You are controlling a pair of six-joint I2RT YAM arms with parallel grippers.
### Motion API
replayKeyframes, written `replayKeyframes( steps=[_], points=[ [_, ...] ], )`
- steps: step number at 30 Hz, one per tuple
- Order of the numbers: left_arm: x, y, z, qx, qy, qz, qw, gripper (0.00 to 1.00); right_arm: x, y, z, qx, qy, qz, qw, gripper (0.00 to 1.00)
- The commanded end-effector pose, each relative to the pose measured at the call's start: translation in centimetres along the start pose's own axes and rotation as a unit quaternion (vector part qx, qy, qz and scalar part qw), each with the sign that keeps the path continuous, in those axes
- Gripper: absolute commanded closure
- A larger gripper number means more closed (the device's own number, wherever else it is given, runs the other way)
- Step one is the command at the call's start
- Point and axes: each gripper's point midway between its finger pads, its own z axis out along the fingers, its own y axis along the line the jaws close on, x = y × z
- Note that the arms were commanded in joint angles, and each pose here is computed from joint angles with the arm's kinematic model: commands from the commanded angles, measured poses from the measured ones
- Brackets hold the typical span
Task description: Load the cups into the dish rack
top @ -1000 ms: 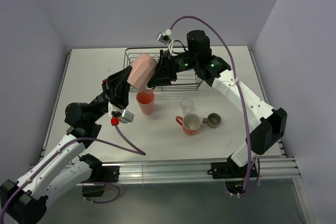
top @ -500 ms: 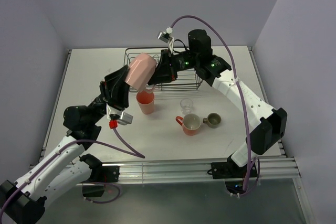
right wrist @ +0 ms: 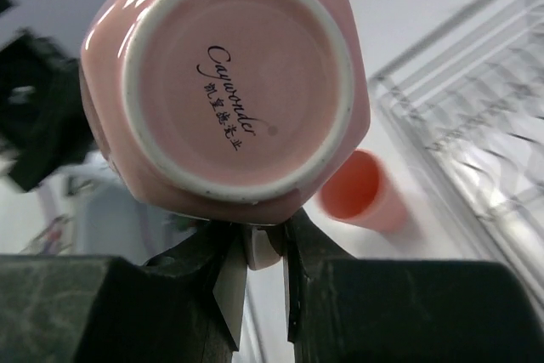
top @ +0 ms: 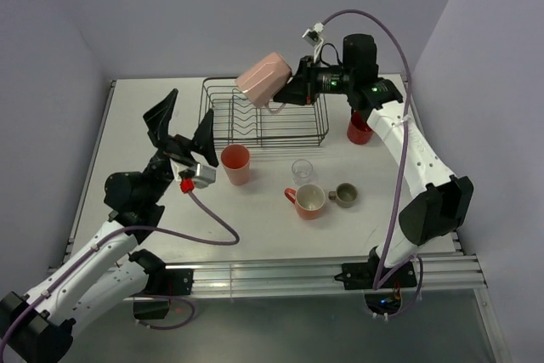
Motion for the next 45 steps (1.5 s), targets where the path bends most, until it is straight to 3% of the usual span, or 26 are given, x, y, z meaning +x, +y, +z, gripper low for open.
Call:
replayKeyframes(
  steps=[1,4,8,12,15,24,45],
  points=[
    [2.5,1.9,0.2,-0.024,0.090,-0.034,0.995,0.01,-4.6,-3.4,-2.7,0.127,-0.047,-0.103,0.985,1.00],
    [4.3,2.2,0.0,-0.019,0.159,-0.080,0.984,0.01,-4.7,-7.5,-4.0,0.222,-0.032,-0.120,0.967,1.00],
    [5.7,1.2,-0.8,0.001,0.212,-0.109,0.971,0.01,-5.7,-13.7,-6.3,0.368,-0.021,-0.159,0.916,1.00],
    [7.4,0.7,-1.5,-0.003,0.273,-0.146,0.951,0.01,-5.3,-18.6,-7.2,0.447,0.005,-0.153,0.881,1.00],
    [8.8,-0.3,-2.5,-0.007,0.329,-0.184,0.926,0.01,-4.5,-20.7,-7.4,0.471,0.015,-0.151,0.869,1.00],
    [11.2,-2.7,-5.4,-0.003,0.417,-0.239,0.877,0.01,-3.3,-26.2,-7.2,0.532,0.002,-0.124,0.838,1.00],
    [12.8,-6.1,-7.3,0.034,0.477,-0.267,0.837,0.01,0.3,-31.1,-5.4,0.595,0.002,-0.108,0.796,1.00]
  ],
)
